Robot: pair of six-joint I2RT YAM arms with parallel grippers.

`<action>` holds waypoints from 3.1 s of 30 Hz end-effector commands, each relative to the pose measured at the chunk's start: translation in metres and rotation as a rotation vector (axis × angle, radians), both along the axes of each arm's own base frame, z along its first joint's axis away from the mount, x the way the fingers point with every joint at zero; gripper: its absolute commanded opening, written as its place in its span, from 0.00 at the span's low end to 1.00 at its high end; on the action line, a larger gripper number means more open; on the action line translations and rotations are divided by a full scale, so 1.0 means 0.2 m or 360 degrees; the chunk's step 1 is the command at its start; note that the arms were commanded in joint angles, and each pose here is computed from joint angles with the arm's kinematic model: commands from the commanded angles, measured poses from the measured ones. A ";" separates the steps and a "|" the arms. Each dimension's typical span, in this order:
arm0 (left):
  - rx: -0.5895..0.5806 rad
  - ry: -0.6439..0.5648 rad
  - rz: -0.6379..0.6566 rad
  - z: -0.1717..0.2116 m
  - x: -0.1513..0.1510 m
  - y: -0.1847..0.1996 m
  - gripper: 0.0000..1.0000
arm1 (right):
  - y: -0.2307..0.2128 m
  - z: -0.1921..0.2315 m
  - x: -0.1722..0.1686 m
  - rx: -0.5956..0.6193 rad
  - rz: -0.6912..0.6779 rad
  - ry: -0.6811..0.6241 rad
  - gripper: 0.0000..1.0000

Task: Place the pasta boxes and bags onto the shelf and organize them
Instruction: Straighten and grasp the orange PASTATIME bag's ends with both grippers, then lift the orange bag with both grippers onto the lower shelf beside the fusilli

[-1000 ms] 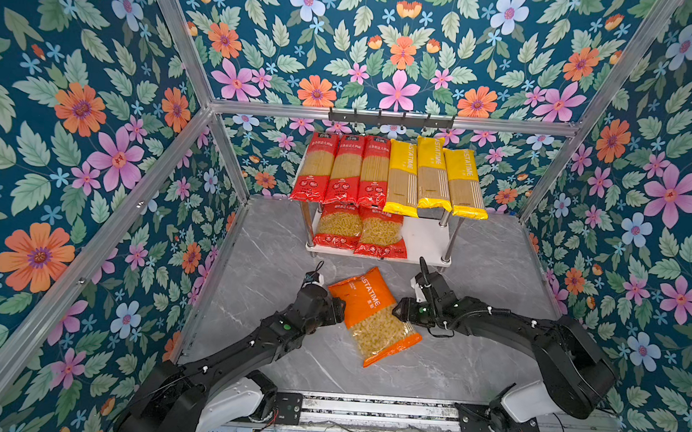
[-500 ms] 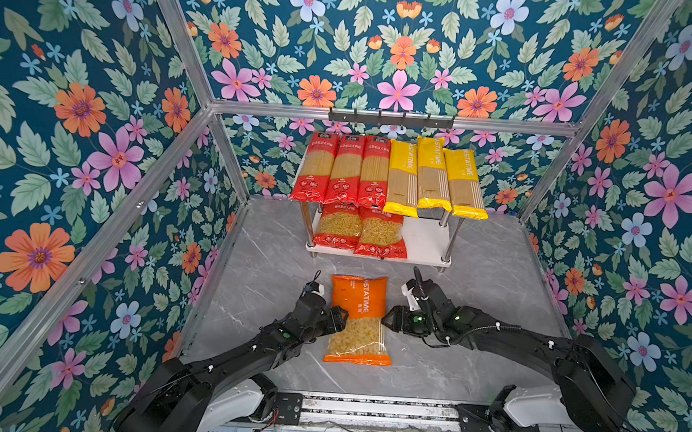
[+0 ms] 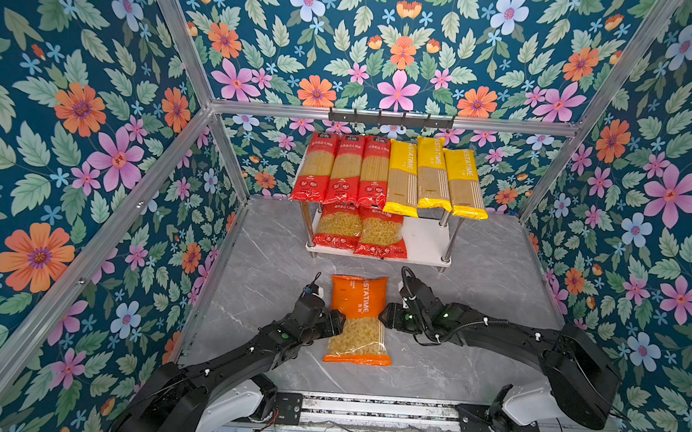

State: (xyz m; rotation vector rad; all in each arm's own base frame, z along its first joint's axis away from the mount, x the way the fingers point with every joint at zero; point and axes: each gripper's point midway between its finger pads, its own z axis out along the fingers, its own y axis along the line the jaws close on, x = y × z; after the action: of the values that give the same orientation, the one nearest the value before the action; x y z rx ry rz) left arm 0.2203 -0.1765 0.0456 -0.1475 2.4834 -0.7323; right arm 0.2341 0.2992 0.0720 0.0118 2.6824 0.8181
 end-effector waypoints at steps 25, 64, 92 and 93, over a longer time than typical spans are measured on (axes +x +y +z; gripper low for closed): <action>-0.0307 -0.0118 -0.0287 0.26 -0.04 -0.32 0.06 | 0.01 0.14 -0.14 0.0112 0.0150 -0.0025 0.03; 0.0066 -0.1605 -0.0600 1.05 0.63 -0.97 0.00 | -0.51 1.00 0.80 -0.0033 -0.0315 -0.1571 0.00; 0.0357 -0.1516 -0.0279 0.68 1.22 -1.14 0.00 | -0.76 0.67 0.84 -0.0376 -0.0563 -0.1532 0.41; 0.0334 -0.1503 -0.0269 0.68 1.22 -1.15 0.00 | -0.78 0.66 0.82 -0.0376 -0.0577 -0.1494 0.41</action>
State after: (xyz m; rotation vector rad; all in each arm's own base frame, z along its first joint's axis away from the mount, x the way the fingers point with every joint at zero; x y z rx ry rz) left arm 0.4579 -0.4067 0.1672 0.4914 1.6768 -0.4049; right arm 0.4071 0.1517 0.2092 -0.0126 1.7460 0.2628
